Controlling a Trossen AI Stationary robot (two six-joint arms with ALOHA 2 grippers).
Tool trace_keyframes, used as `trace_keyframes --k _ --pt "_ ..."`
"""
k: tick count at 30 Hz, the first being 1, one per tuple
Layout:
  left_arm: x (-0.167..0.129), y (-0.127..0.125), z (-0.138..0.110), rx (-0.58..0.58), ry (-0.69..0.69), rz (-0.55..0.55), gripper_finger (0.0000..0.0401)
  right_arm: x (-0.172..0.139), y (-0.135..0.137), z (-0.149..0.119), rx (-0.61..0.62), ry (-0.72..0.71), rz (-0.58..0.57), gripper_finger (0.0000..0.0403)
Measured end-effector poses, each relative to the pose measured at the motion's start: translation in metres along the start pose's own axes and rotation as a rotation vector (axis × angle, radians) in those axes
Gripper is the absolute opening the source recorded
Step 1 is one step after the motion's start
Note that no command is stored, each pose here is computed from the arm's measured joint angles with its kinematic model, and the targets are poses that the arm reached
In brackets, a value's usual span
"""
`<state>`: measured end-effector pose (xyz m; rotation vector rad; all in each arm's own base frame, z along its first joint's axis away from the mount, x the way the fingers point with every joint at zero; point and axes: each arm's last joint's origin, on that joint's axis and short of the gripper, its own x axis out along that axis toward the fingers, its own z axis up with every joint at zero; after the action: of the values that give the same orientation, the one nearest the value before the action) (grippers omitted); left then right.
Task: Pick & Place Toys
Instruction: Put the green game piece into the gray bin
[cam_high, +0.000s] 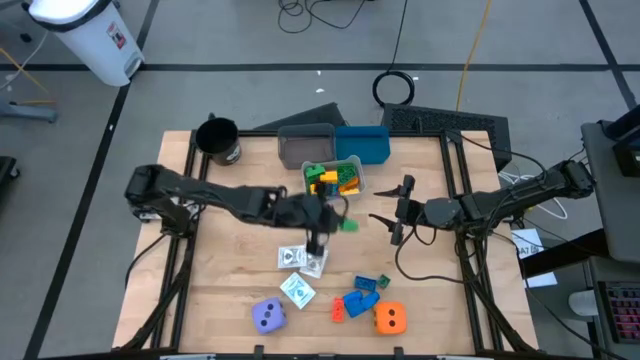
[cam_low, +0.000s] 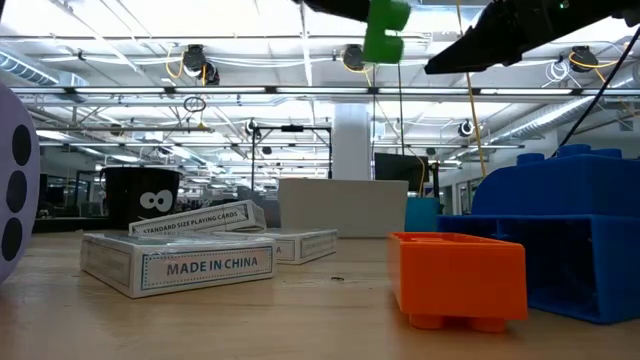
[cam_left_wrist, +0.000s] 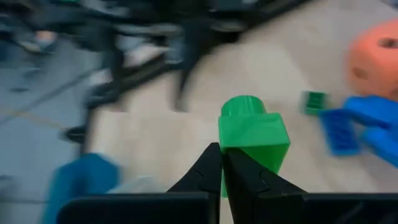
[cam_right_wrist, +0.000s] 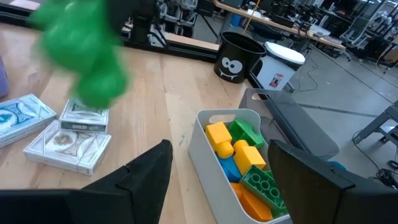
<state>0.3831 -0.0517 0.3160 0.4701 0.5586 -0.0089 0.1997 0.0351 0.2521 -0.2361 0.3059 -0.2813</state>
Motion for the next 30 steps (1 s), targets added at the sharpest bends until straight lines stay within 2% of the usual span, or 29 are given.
trace_keyframes --k 5,10,13,16,22,26,30 --pt "-0.013 0.034 -0.005 -0.031 0.032 0.154 0.0016 0.000 0.000 0.000 0.000 0.000 0.000 0.0256" --pt "-0.004 0.060 -0.027 -0.063 0.151 0.212 0.0017 0.000 0.000 0.000 0.000 0.000 0.000 0.0256" --pt "0.002 0.077 -0.048 -0.133 0.262 0.230 0.0006 0.000 0.000 0.000 -0.001 0.001 0.000 0.0256" --pt "0.011 0.089 -0.066 -0.235 0.340 0.252 0.0014 0.000 0.000 0.000 -0.001 0.000 0.001 0.0256" --pt "0.041 0.097 -0.095 -0.346 0.416 0.209 0.0015 0.000 0.000 0.000 0.001 -0.002 -0.001 0.0256" --pt "0.058 0.092 -0.107 -0.349 0.460 0.163 0.0006 0.000 0.000 0.000 -0.001 0.001 0.000 0.0256" --pt "0.068 0.088 -0.115 -0.346 0.494 0.152 0.0026 0.000 0.000 0.000 -0.001 0.001 0.000 0.0256"
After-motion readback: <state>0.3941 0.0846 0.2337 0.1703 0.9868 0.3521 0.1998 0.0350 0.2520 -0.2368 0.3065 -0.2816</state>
